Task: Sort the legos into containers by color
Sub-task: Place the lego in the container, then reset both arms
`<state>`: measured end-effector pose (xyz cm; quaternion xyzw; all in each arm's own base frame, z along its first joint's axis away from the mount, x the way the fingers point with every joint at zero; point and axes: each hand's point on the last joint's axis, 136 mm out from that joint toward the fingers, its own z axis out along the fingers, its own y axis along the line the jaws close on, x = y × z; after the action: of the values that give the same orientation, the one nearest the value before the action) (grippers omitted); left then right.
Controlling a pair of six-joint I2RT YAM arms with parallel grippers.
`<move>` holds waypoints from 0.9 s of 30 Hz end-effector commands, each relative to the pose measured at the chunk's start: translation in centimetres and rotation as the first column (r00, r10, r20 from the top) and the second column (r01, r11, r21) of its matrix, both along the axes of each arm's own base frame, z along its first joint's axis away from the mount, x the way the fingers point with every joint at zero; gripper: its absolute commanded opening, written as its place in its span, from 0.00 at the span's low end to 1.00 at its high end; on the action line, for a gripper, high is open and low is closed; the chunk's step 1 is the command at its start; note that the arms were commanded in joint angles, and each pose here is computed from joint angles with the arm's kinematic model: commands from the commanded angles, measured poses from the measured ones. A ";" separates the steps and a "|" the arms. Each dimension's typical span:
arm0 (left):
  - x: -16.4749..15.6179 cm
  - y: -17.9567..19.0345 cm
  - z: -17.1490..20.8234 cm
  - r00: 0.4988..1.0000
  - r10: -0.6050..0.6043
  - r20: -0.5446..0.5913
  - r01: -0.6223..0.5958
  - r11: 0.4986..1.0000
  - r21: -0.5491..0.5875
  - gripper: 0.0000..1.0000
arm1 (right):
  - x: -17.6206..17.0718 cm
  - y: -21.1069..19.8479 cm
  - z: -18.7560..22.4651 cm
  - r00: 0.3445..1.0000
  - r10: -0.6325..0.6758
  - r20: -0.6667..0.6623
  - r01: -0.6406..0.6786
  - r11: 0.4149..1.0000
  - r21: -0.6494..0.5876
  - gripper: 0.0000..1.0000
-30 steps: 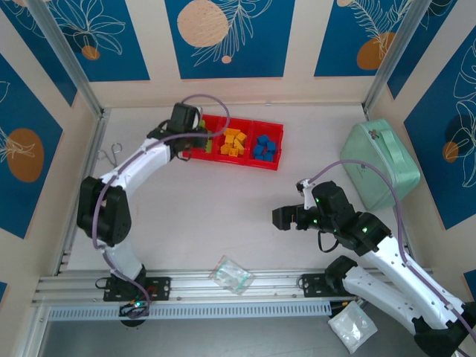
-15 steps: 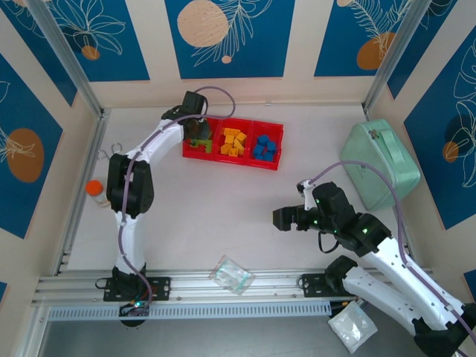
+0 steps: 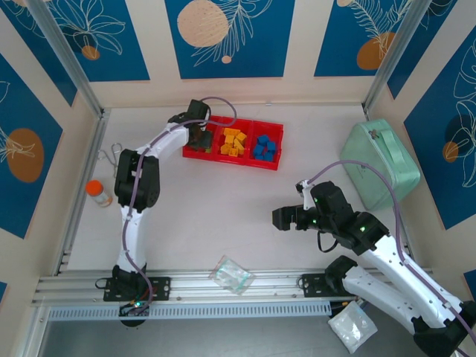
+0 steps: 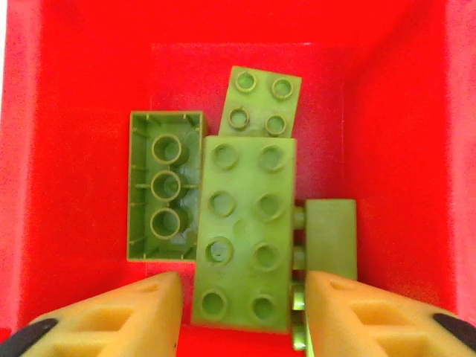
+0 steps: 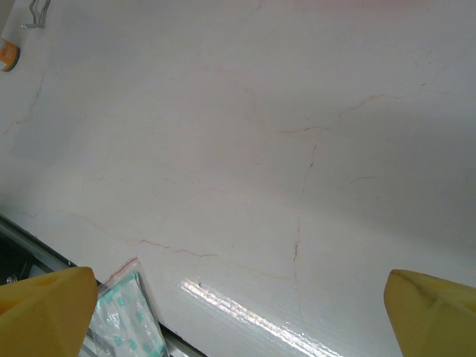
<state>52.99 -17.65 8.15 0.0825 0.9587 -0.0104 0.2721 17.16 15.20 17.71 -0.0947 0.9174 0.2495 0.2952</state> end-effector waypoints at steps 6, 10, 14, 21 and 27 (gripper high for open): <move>0.1 0.8 6.4 0.992 0.032 0.124 -0.027 0.999 -0.046 0.70 | 0.0 -0.1 0.4 1.000 -0.005 -0.003 0.005 1.000 0.012 0.99; -1.4 0.9 10.4 0.976 0.043 0.212 -0.019 0.993 -0.115 0.78 | 0.6 0.0 2.0 0.999 -0.017 0.029 0.016 0.999 0.038 0.99; -3.8 1.0 14.0 0.952 0.041 0.303 0.019 0.981 -0.193 0.86 | 1.9 0.0 4.0 0.995 -0.051 0.091 0.045 0.997 0.061 0.99; -10.8 2.3 16.9 0.906 -0.012 0.424 0.123 0.964 -0.235 0.91 | 5.8 -1.9 7.3 0.950 -0.175 0.260 0.168 0.985 0.047 0.99; -18.1 4.6 14.9 0.888 -0.002 0.460 0.142 0.953 -0.269 0.96 | 9.6 -4.8 8.8 0.870 -0.283 0.404 0.290 0.956 0.044 0.99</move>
<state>36.71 -13.45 23.52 0.0735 0.8641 -0.1278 0.4812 24.69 11.74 24.39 -0.0127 0.8709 0.1989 0.4493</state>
